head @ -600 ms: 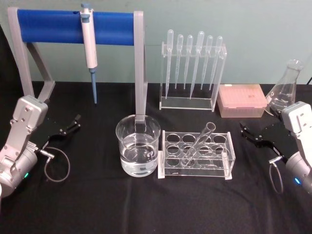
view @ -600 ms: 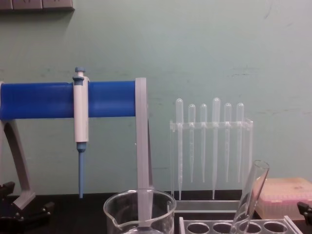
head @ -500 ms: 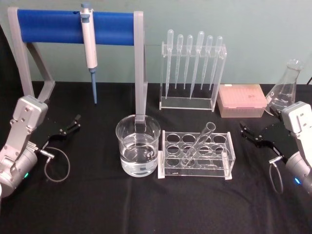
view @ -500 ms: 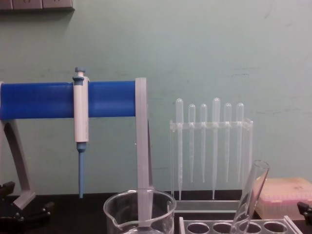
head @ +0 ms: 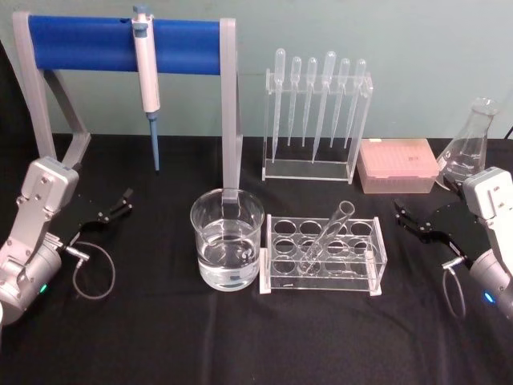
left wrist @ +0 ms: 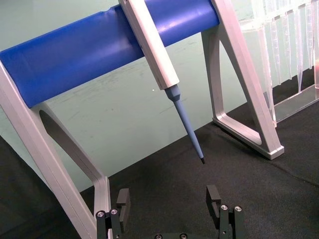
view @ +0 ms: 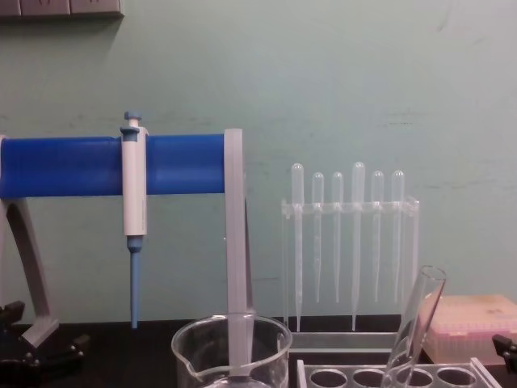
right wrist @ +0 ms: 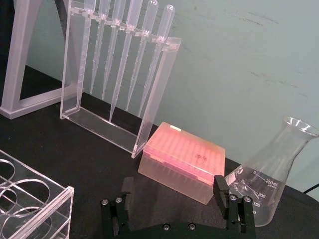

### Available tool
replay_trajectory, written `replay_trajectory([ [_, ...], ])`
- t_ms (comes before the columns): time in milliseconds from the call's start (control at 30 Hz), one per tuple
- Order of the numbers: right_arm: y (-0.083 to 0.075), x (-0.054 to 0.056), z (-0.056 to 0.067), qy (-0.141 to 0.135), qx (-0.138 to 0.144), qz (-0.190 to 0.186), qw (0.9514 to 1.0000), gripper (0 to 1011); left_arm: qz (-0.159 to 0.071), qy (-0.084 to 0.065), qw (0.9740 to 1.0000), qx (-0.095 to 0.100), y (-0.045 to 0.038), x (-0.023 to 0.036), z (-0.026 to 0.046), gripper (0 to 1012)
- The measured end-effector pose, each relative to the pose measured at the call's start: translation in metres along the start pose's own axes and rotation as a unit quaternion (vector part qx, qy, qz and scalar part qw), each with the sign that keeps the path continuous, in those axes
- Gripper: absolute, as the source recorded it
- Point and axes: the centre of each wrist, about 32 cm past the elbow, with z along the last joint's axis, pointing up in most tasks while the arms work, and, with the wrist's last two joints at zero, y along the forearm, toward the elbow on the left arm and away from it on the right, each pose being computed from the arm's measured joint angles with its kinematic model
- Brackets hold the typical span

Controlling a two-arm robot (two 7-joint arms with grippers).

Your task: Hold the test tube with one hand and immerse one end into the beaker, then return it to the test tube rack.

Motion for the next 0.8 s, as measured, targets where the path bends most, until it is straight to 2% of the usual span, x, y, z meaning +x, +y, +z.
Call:
replay_trajectory([
  [800,-0.0004,0.0011,0.0025,0.001,0.005,-0.001,1.0,1003,0.0,0.0,1.0,0.0,0.0,0.0,0.0,1000],
])
